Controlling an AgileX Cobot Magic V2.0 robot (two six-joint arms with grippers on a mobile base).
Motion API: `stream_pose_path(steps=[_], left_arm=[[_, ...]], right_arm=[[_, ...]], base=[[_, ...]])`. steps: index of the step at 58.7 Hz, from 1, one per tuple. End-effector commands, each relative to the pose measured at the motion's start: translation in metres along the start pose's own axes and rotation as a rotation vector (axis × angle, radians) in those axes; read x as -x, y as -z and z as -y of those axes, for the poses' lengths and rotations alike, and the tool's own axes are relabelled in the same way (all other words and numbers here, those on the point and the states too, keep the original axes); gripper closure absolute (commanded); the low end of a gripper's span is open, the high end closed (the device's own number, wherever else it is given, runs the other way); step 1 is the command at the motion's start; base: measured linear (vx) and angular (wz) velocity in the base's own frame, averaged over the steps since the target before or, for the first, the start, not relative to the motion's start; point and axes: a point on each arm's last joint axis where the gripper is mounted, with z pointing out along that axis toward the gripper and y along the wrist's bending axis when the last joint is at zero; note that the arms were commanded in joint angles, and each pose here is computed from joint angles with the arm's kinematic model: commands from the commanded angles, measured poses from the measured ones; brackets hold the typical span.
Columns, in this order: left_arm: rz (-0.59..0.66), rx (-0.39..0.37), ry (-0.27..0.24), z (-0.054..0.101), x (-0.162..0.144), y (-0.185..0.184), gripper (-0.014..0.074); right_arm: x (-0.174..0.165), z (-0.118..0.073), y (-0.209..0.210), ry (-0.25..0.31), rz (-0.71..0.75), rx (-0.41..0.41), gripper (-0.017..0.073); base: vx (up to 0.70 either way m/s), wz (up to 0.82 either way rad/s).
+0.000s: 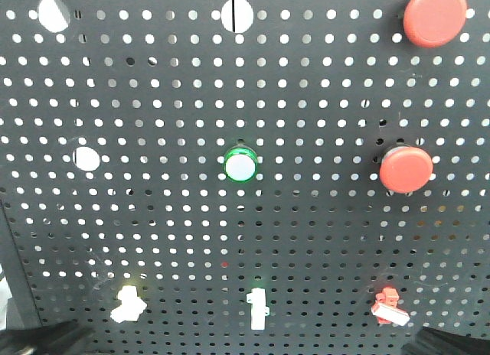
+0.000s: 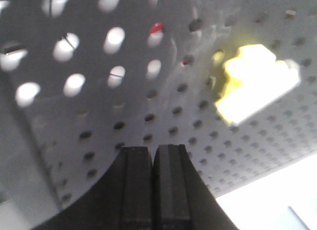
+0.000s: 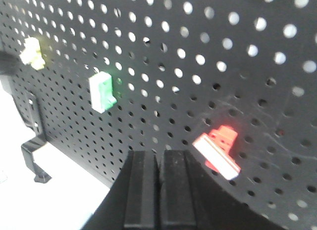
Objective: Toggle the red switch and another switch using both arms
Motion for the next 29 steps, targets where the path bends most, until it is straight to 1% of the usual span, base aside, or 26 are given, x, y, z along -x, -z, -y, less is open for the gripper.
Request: stream_pose_path(steps=[1,6,9,15,22,29], left_arm=[[0.165,-0.011,0.024,0.001,0.019,0.017,0.0591],[0.205,-0.015,0.024,0.001,0.019,0.029,0.0591],[0.229,-0.017,0.024,0.001,0.019,0.036,0.0591],[0.266,-0.022,0.024,0.001,0.021,0.047,0.0591],[0.298,-0.025,0.024,0.002,0.024,0.054,0.0591],[0.284,-0.024,0.022,0.002,0.022,0.055,0.0591]], right_arm=[[0.017,0.001,0.002,0.005,0.103,-0.004,0.0566],[0.020,0.001,0.002,0.005,0.134,-0.004,0.0566],[0.024,0.001,0.002,0.005,0.182,-0.003,0.0566],[0.029,0.000,-0.007,0.006,0.234,0.002,0.0566],[0.026,-0.001,-0.028,0.007,0.205,0.011,0.0566],[0.024,-0.002,-0.043,0.007,0.205,0.018,0.0566]], base=[[0.00,0.00],[0.00,0.00],[0.00,0.00],[0.00,0.00],[0.00,0.00],[0.00,0.00]])
